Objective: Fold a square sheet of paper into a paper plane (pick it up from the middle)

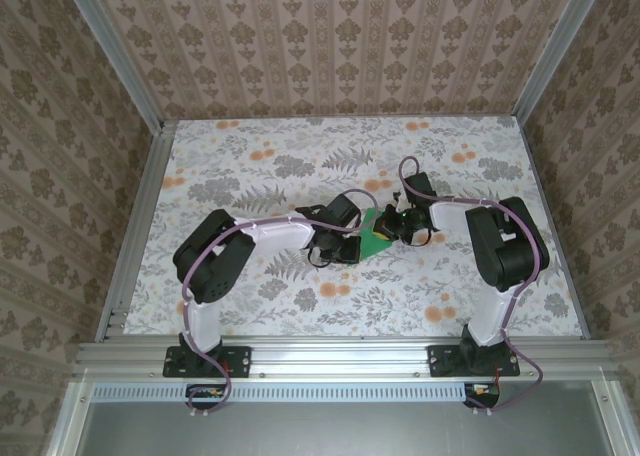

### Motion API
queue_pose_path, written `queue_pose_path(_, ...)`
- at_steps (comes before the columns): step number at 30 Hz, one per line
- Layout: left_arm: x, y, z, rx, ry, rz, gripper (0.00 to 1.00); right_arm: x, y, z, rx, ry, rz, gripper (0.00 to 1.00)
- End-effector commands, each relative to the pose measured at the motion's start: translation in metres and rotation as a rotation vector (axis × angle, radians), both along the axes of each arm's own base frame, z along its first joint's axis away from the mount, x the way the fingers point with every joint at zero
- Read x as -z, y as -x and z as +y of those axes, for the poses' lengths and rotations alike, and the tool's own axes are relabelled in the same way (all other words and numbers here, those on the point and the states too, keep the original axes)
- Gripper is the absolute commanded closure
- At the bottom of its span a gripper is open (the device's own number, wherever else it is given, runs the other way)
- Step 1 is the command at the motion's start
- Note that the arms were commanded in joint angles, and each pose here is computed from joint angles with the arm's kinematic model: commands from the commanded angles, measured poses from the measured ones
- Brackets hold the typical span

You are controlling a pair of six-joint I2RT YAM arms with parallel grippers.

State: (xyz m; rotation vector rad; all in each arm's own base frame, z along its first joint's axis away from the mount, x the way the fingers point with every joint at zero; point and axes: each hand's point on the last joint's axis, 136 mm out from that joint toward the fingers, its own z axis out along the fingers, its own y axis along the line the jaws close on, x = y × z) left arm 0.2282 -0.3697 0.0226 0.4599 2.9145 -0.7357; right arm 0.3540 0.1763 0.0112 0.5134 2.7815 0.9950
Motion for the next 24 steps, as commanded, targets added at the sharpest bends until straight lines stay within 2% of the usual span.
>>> queue_pose_path(1, 0.012, 0.02, 0.026, -0.02, -0.1, 0.074, 0.9, 0.043, 0.025, -0.022, 0.034, 0.132, 0.137, 0.95)
queue_pose_path(17, 0.02, 0.036, 0.055, -0.043, -0.173, 0.101, 0.91, 0.045, 0.026, -0.023, 0.034, 0.134, 0.139, 0.95)
queue_pose_path(20, 0.007, 0.026, 0.049, -0.037, -0.138, 0.058, 0.91, 0.044, 0.026, -0.023, 0.032, 0.13, 0.136, 0.95)
queue_pose_path(24, -0.03, 0.002, 0.029, -0.048, -0.008, -0.05, 0.9, 0.044, 0.026, -0.023, 0.033, 0.127, 0.134, 0.95)
